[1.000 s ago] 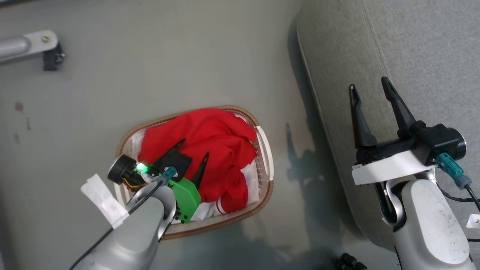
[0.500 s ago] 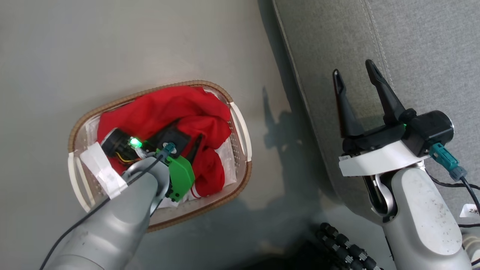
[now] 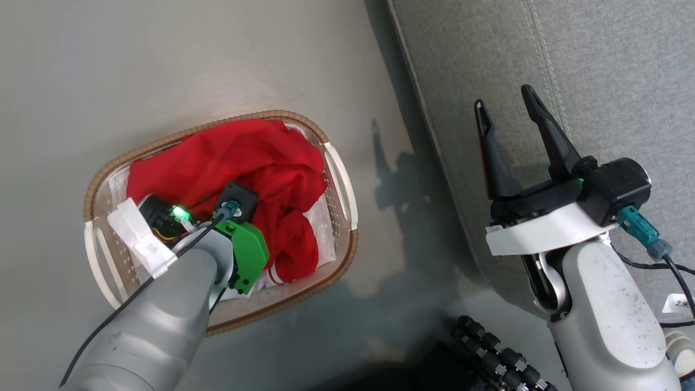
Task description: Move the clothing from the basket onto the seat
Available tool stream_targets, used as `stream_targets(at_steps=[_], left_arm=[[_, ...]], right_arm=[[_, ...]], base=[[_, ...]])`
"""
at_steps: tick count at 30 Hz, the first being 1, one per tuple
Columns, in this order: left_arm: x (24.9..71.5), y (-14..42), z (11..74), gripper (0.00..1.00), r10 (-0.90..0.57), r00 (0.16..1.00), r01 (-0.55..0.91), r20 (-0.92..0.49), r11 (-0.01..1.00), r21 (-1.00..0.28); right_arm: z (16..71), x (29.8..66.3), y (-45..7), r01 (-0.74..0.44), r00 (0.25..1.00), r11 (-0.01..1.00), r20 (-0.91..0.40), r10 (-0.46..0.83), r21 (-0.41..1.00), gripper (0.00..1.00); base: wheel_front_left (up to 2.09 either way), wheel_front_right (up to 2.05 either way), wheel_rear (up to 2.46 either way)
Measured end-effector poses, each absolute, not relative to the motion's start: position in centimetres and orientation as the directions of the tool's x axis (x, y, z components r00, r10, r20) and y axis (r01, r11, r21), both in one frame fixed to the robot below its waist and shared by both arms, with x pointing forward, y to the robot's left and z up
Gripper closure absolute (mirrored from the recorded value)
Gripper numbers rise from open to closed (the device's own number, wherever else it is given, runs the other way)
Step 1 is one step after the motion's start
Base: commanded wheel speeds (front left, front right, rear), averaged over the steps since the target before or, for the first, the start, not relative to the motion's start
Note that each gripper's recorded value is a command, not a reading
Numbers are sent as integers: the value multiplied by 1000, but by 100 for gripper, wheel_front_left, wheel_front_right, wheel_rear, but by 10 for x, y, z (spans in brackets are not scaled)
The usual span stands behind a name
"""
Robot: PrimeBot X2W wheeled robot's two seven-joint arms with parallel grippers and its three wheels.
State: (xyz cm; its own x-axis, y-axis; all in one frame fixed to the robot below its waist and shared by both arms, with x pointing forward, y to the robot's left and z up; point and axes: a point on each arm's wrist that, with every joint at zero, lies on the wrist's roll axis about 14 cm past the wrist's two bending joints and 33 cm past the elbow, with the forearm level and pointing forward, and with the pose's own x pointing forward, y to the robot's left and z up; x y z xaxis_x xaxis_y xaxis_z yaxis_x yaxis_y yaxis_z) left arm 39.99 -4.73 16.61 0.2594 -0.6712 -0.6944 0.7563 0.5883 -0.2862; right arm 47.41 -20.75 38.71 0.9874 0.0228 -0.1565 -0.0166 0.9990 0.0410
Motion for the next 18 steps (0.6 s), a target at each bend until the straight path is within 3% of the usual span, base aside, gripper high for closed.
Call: stream_targets(at_steps=[11, 18], left_arm=[[405, -42, 204, 100, -683, 369, 689, -630, 656, -308], [418, -38, 259, 100, -696, 499, 660, -517, 691, -295]], right_arm=[[405, 475, -198, -48, 992, 999, -119, 49, 19, 0], [419, 463, -194, -57, 993, 998, -104, 55, -8, 0]], base=[[0, 0, 0], [0, 0, 0]])
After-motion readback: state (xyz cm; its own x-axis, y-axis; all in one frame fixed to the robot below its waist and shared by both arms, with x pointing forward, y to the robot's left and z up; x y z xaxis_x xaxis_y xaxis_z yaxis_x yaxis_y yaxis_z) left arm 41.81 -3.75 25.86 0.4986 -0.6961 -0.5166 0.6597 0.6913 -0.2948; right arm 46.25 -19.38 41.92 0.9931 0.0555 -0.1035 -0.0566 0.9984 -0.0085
